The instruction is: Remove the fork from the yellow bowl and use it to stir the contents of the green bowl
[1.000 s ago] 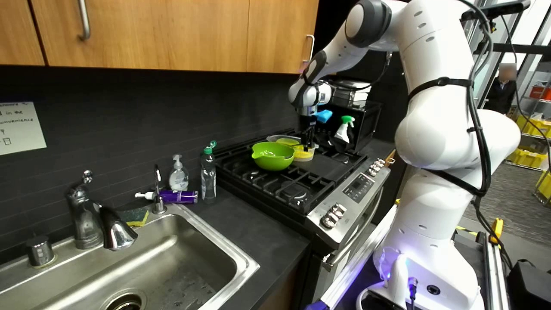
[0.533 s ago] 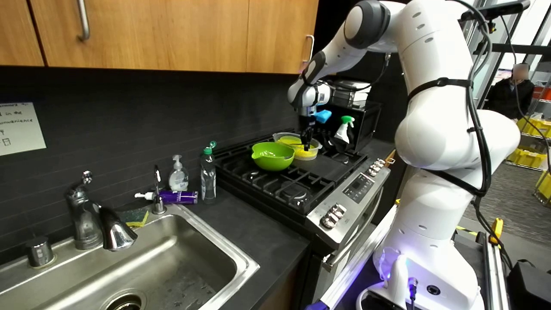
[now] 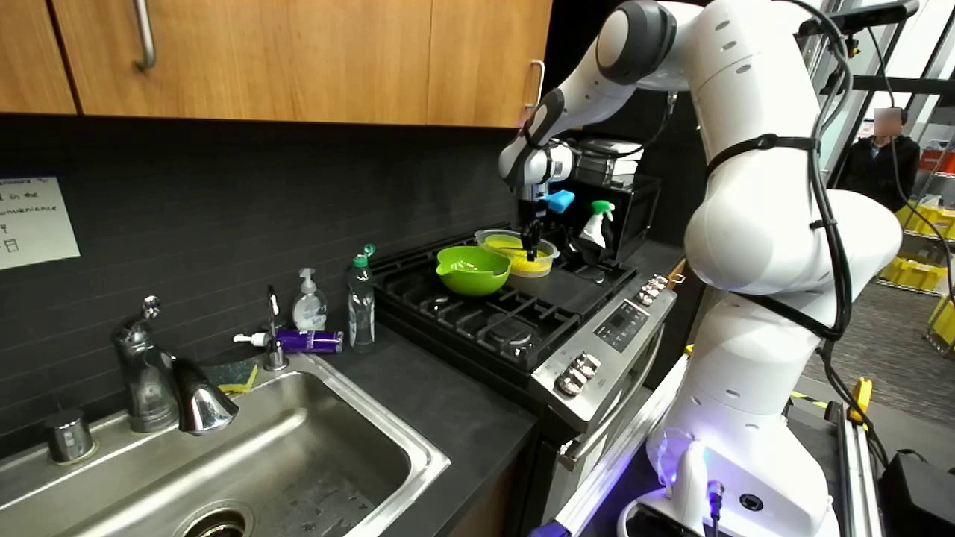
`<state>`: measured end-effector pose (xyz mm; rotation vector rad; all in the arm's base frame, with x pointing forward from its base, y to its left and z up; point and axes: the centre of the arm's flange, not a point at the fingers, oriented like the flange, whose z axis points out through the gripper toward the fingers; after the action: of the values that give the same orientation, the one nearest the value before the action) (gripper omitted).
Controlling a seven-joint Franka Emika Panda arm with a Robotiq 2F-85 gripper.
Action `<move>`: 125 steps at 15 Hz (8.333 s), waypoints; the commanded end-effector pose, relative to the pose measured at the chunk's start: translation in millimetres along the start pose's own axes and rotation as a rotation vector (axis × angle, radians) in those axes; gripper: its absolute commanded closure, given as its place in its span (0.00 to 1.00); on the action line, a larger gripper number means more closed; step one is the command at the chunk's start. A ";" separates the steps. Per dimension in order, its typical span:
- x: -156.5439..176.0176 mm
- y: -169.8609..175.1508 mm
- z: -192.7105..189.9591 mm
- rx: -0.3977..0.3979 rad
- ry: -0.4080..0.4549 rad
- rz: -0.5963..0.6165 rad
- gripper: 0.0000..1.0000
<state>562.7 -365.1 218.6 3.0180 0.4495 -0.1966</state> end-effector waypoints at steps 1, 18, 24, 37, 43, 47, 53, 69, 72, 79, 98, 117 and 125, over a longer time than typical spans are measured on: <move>-4.0 6.4 -9.3 -0.013 0.013 0.033 0.95; -74.0 -7.6 -70.1 -0.095 0.052 0.394 0.95; -76.5 -16.8 -72.7 -0.077 0.046 0.414 0.95; -125.6 -116.5 -99.4 0.276 -0.013 0.615 0.95; -167.8 -96.7 -90.8 0.428 0.026 0.569 0.95; -179.9 -82.4 -69.4 0.599 0.017 0.546 0.95; -167.2 -73.5 -53.3 0.872 -0.003 0.446 0.95; -95.2 -33.7 -60.1 1.253 -0.112 0.281 0.95; -76.0 -32.4 -62.4 1.295 -0.084 0.337 0.95; -39.7 -47.9 -83.5 1.350 -0.028 0.623 0.95; -30.8 -100.5 -30.9 1.378 -0.085 0.873 0.95; -60.7 -115.1 21.6 1.423 -0.258 1.036 0.95; -82.0 -112.9 28.3 1.419 -0.278 1.076 0.95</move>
<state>457.6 -284.0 185.8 3.5661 -2.0598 -1.1538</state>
